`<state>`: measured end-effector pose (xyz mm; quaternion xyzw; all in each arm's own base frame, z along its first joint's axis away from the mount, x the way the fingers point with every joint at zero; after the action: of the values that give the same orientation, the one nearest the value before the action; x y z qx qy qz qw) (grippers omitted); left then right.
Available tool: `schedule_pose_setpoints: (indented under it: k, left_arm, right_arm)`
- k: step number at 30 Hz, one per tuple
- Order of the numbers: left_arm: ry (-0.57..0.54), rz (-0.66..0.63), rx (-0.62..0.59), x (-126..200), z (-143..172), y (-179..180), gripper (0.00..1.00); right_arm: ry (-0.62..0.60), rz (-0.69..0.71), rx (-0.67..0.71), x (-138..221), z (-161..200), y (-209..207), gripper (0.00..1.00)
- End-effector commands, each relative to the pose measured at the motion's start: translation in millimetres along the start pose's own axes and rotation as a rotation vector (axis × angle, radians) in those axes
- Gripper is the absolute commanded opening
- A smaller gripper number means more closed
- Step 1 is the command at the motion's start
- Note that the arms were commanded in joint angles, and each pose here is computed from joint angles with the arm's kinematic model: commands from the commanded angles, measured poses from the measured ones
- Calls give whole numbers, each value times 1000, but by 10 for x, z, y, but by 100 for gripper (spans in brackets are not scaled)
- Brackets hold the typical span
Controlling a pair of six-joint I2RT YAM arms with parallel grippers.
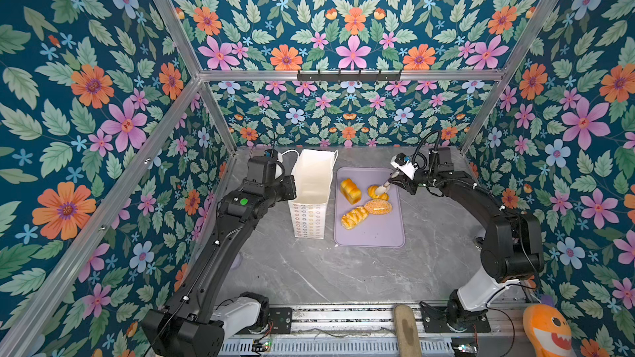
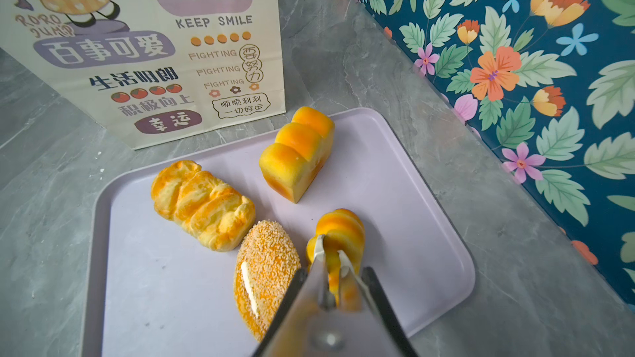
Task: Pack bread into a paper bag
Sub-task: Pick up the bread from the tray, then place the bread on the tray.
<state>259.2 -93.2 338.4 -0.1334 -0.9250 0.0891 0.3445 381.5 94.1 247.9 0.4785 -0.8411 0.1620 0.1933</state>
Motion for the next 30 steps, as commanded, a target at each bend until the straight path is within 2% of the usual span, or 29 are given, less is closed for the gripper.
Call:
schedule_pose_setpoints:
  k: [1,11,16,22,30]
  left_arm:
    - [-21,5,-8,23,-27,-6,0]
    - [-17,10,-8,7,-17,-8,0]
    - [-17,9,-8,7,-23,-10,0]
    - [-18,12,-7,-1,-29,-12,0]
    - [-19,14,-7,15,-20,-11,0]
  right_arm:
    - [-51,5,33,57,-125,3,25]
    - [-19,1,-24,-109,78,-58,28]
    - [-8,-2,-43,-151,133,-75,37]
    - [-36,4,-57,-114,52,-73,46]
    - [-64,-5,-52,-62,-37,-44,49]
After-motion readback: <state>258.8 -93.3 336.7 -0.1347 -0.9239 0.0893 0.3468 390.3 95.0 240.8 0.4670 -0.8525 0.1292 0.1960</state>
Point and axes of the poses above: each gripper's point midway between its finger pads, its own x axis back along the fingers, its own y axis along the line the jaws close on, z = x × y, the point moved 9 cm from there along x, back along the fingers, and after that the axes turned 5 degrees about -x, right-handed, at the moved point
